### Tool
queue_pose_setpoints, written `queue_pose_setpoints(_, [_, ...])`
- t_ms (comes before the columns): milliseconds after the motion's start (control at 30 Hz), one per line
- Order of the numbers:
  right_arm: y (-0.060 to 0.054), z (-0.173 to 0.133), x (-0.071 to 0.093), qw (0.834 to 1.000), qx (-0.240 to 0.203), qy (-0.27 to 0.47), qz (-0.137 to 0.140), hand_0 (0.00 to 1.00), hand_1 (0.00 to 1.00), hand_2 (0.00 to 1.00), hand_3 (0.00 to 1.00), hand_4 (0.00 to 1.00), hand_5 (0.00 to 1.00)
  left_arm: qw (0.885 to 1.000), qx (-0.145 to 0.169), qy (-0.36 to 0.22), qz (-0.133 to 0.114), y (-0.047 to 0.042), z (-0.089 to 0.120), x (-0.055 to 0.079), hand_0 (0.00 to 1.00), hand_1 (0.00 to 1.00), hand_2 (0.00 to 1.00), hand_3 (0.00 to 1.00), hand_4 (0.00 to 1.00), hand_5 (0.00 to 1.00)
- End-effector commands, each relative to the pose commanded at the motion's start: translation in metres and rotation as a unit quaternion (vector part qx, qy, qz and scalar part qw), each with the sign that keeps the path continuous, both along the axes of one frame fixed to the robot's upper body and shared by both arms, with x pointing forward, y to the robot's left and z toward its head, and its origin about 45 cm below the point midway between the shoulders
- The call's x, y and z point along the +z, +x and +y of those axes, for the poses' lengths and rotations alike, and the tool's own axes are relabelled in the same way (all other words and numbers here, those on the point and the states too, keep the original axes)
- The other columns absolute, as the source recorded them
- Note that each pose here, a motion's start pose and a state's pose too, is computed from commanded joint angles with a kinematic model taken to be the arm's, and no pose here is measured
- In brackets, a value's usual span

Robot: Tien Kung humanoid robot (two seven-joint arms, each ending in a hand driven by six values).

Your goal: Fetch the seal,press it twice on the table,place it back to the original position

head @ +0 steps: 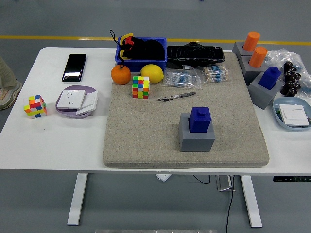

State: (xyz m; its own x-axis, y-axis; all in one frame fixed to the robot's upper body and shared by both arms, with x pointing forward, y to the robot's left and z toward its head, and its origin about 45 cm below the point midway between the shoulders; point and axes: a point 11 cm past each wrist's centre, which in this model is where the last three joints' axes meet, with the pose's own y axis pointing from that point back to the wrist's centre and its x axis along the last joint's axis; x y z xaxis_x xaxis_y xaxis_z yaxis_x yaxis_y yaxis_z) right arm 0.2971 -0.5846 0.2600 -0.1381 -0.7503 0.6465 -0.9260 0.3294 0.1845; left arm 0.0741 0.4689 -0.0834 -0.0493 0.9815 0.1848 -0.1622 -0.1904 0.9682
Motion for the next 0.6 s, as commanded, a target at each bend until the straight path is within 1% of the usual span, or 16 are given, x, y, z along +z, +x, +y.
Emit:
queue_pose_setpoints(133, [-0.0006, -0.0004, 0.0002, 1.0, -0.001, -0.001, 0.0, 0.926, 0.891, 0.877, 0.841, 0.998, 0.81, 1.0, 0.0, 0.001, 0.001, -0.0005, 0.0007, 0.0002, 0.795, 0.746, 0.737, 0.776, 0.803, 0.47])
queue_pose_setpoints(433, [-0.0017, -0.0019, 0.0014, 1.0, -0.004, -0.001, -0.003, 0.926, 0.889, 0.874, 0.84, 0.998, 0.807, 1.0, -0.003, 0.002, 0.0, 0.0015, 0.0014, 0.0009, 0.795, 0.747, 0.737, 0.776, 0.804, 0.47])
queue_pose_setpoints(600, [-0.0022, -0.0023, 0.0011, 1.0, -0.004, -0.002, -0.001, 0.925, 0.89, 0.873, 0.84, 0.998, 0.804, 1.0, -0.004, 0.002, 0.002, 0.0004, 0.0019, 0.001, 0.795, 0.747, 0.737, 0.776, 0.805, 0.471])
